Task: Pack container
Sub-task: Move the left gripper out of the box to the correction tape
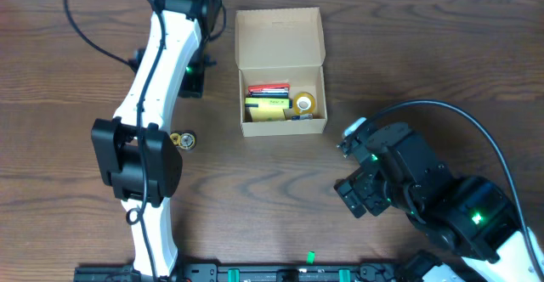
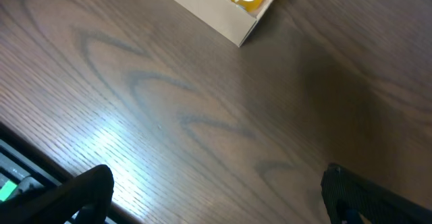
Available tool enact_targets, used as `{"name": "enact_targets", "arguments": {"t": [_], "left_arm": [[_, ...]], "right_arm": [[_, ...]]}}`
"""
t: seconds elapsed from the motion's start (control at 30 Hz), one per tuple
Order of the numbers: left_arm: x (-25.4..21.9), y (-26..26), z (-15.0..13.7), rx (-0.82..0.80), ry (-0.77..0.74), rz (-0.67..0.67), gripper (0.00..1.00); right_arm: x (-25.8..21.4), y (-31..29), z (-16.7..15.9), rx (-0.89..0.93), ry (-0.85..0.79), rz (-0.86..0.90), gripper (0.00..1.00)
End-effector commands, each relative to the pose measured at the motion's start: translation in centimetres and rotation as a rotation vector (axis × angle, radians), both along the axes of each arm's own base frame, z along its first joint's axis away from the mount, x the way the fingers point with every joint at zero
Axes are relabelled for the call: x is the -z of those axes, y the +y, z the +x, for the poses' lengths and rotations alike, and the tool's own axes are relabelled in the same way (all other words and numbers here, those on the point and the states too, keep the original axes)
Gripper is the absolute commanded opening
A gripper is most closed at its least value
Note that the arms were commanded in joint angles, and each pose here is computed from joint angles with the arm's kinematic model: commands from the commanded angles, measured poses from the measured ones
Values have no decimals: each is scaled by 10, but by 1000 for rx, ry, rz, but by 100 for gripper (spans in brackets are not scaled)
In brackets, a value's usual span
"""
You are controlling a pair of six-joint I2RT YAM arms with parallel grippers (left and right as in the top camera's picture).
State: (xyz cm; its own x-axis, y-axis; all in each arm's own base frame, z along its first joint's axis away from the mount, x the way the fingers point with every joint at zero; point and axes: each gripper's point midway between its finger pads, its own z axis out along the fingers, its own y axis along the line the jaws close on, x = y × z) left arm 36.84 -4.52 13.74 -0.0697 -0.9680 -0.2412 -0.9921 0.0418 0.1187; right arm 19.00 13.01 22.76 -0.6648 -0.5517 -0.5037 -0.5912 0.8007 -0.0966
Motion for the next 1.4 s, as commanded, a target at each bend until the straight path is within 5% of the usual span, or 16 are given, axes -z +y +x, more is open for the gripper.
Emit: {"name": "enact_targets", "arguments": {"t": [0.0,0.13,0.47,0.97,1.1,1.37], "left_arm": [[24,-12,-5,19,40,-121,6],[45,-7,11,89,-2,-169,6],[58,7,2,262,73,-231,6],[48,-33,70,684,-187,-222,6],[23,-14,35,620,-120,-130,6],[43,-20,2,549,-267,-175,6]], "right_arm": [[0,-1,1,-4,-3,-8,99],[0,-1,1,-5,-3,-8,99],[0,-1,1,-5,-3,-8,99],[0,-1,1,-4,-3,-8,99],[0,-1,1,-5,-3,-8,99],[0,-1,1,-5,-3,-8,99]]}}
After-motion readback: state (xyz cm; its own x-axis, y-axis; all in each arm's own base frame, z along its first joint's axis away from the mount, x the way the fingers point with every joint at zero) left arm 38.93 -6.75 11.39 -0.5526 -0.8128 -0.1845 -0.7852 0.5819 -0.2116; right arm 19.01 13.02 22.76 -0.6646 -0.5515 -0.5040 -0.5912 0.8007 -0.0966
